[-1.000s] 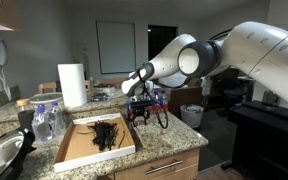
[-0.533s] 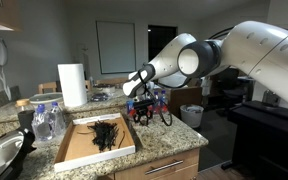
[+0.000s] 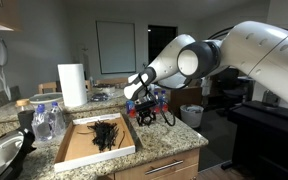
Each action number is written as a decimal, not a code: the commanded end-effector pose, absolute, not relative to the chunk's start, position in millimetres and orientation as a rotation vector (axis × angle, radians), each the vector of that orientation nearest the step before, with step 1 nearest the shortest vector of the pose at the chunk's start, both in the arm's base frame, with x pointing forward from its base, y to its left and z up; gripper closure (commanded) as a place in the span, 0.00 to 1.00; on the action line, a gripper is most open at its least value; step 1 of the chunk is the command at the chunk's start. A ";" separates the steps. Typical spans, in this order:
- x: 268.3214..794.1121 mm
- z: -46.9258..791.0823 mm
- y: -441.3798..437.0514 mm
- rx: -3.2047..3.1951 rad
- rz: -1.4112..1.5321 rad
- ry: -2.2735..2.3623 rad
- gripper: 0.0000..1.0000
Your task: Pick up the black objects from the counter and put them on the box cover
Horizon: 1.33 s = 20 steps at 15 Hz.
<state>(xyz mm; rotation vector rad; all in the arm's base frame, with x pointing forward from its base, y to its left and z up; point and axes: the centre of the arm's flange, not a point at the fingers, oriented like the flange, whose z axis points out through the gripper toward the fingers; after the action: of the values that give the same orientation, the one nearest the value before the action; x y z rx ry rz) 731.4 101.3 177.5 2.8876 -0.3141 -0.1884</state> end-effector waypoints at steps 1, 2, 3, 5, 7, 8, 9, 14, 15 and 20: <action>708.5 179.2 106.3 2.782 -0.158 -0.332 0.93; 706.2 181.6 111.1 2.755 -0.137 -0.324 0.92; 703.2 185.3 117.9 2.719 -0.110 -0.313 0.93; 698.0 191.9 130.6 2.642 -0.058 -0.292 0.93; 693.6 193.9 140.9 2.586 -0.021 -0.267 0.93; 691.7 195.4 145.3 2.567 -0.009 -0.260 0.93; 689.7 196.6 148.4 2.557 0.002 -0.259 0.93; 683.3 206.2 155.4 2.502 0.065 -0.272 0.93; 682.4 210.4 155.4 2.494 0.081 -0.278 0.93; 673.8 237.0 171.2 2.478 0.153 -0.243 0.93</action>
<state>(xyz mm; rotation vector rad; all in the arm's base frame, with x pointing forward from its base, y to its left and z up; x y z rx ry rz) 701.5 165.2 214.5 2.5013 -0.2524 0.1187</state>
